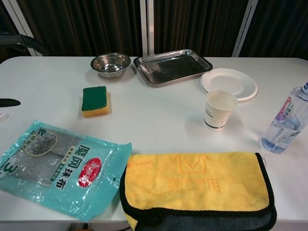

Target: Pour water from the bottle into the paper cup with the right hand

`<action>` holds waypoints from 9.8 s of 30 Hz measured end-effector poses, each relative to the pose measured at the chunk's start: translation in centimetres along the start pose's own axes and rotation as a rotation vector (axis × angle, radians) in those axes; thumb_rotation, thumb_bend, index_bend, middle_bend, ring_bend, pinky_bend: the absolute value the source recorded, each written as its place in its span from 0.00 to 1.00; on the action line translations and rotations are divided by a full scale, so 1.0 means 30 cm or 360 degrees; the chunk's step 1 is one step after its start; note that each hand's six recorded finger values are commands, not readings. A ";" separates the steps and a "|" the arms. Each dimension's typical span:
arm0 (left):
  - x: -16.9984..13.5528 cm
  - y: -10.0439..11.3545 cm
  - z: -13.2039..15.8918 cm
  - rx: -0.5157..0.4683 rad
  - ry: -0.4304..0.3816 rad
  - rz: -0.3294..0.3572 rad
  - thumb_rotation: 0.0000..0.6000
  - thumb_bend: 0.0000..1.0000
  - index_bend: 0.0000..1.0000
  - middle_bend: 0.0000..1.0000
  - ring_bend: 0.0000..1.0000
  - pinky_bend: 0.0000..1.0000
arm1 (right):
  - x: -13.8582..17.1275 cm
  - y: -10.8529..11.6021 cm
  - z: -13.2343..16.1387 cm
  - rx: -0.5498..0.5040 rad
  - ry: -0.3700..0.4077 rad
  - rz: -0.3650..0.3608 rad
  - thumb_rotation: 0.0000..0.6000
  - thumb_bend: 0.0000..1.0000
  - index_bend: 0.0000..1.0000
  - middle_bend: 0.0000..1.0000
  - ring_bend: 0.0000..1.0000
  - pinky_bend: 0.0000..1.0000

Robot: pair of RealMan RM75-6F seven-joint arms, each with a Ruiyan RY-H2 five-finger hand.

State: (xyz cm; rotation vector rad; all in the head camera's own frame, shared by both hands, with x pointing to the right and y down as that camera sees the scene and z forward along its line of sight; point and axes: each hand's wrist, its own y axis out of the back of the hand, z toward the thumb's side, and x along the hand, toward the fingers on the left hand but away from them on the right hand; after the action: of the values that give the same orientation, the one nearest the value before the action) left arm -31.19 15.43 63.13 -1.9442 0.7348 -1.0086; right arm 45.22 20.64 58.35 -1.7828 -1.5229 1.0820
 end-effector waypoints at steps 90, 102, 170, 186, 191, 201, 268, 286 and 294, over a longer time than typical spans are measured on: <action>-0.031 -0.016 -0.057 0.0023 0.0056 -0.0033 0.99 0.13 0.19 0.17 0.12 0.17 | -0.081 -0.545 -0.043 -0.0669 -0.0172 0.0668 1.00 0.28 0.14 0.14 0.04 0.08; -0.030 -0.017 -0.061 0.0018 0.0058 -0.0033 0.99 0.13 0.19 0.17 0.12 0.17 | -0.085 -0.547 -0.044 -0.0678 -0.0172 0.0648 1.00 0.33 0.32 0.24 0.12 0.16; -0.046 -0.003 -0.078 0.0025 0.0095 -0.0023 0.99 0.13 0.19 0.17 0.12 0.17 | -0.434 -0.384 0.016 0.0305 0.0186 0.0495 1.00 0.54 0.73 0.54 0.39 0.44; -0.049 0.004 -0.093 0.0011 0.0111 -0.0010 0.99 0.13 0.19 0.17 0.12 0.17 | -0.475 -0.484 0.106 0.0597 0.0436 0.0560 1.00 0.56 0.74 0.55 0.40 0.44; -0.054 0.007 -0.100 -0.0003 0.0121 0.0005 0.99 0.13 0.19 0.17 0.12 0.17 | -0.491 -0.505 0.130 0.0674 0.0480 0.0583 1.00 0.57 0.74 0.55 0.40 0.44; -0.066 0.015 -0.111 -0.0011 0.0124 0.0026 0.99 0.13 0.19 0.17 0.12 0.17 | -0.509 -0.525 0.170 0.0889 0.0589 0.0606 1.00 0.57 0.74 0.55 0.40 0.44; -0.085 0.017 -0.151 -0.0046 0.0149 0.0048 0.98 0.13 0.19 0.17 0.12 0.17 | -0.581 -0.568 0.274 0.1694 0.0988 0.0538 1.00 0.58 0.76 0.55 0.41 0.46; -0.084 0.019 -0.156 -0.0047 0.0151 0.0048 0.99 0.13 0.19 0.17 0.12 0.17 | -0.591 -0.573 0.281 0.1729 0.1000 0.0538 1.00 0.58 0.78 0.55 0.41 0.46; -0.086 0.019 -0.158 -0.0048 0.0153 0.0049 0.99 0.13 0.19 0.17 0.12 0.17 | -0.592 -0.574 0.285 0.1729 0.0999 0.0538 1.00 0.58 0.78 0.55 0.41 0.46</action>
State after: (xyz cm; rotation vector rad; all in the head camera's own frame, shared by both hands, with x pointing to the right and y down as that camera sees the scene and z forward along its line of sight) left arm -36.61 15.27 63.34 -1.9149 0.8355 -1.0839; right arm 28.27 6.09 71.97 -1.3490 -0.1414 1.0349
